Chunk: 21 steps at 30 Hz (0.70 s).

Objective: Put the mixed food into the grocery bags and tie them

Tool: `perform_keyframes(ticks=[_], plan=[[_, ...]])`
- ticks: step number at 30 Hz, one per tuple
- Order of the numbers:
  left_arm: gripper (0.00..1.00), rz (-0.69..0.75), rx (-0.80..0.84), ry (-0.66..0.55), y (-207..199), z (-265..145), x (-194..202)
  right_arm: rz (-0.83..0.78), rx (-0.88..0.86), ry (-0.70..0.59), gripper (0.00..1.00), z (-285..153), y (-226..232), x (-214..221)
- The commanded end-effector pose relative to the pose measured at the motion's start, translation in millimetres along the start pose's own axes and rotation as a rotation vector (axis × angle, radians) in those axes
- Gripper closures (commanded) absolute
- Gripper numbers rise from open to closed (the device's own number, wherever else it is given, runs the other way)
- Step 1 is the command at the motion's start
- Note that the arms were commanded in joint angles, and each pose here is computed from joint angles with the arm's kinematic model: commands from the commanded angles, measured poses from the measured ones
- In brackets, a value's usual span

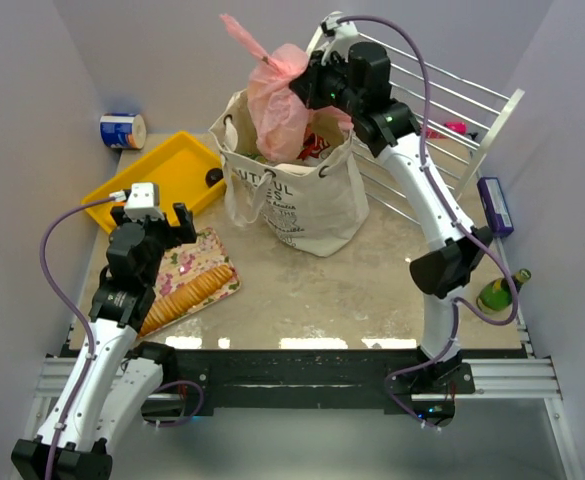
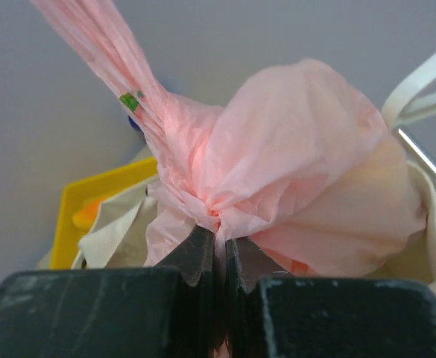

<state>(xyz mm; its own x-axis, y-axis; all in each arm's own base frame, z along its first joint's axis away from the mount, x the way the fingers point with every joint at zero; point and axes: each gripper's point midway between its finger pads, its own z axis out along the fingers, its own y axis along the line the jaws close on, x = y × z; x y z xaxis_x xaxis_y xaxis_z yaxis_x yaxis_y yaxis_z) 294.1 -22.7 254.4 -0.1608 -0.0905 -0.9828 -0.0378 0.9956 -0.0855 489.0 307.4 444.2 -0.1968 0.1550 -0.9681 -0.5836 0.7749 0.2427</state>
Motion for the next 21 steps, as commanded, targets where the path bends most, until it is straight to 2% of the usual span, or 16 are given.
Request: perform_keyframes(ticks=[1, 3, 8, 15, 18, 21], plan=[[0.0, -0.03, 0.012, -0.059, -2.7, 0.6, -14.7, -0.09, 0.022, -0.084, 1.0, -35.2, 14.2, -42.0], [0.0, -0.031, 0.016, -0.059, -3.6, 0.9, -14.6, -0.101, 0.062, 0.016, 1.0, -34.3, 1.6, -7.2], [0.0, -0.034, 0.021, -0.058, -4.6, 1.2, -14.5, -0.125, 0.129, 0.185, 1.0, -43.1, -10.4, 45.9], [0.0, -0.035, 0.019, -0.065, -3.9, 0.0, -15.4, -0.166, 0.363, 0.498, 1.0, -44.9, -51.3, 164.9], [0.0, -0.035, 0.02, -0.071, -3.8, -0.9, -16.3, -0.153, 0.416, 0.539, 1.0, -51.4, -59.7, 180.5], [0.0, -0.039, 0.033, -0.075, -6.3, -0.5, -17.5, -0.143, 0.399, 0.489, 0.99, -52.1, -52.0, 159.9]])
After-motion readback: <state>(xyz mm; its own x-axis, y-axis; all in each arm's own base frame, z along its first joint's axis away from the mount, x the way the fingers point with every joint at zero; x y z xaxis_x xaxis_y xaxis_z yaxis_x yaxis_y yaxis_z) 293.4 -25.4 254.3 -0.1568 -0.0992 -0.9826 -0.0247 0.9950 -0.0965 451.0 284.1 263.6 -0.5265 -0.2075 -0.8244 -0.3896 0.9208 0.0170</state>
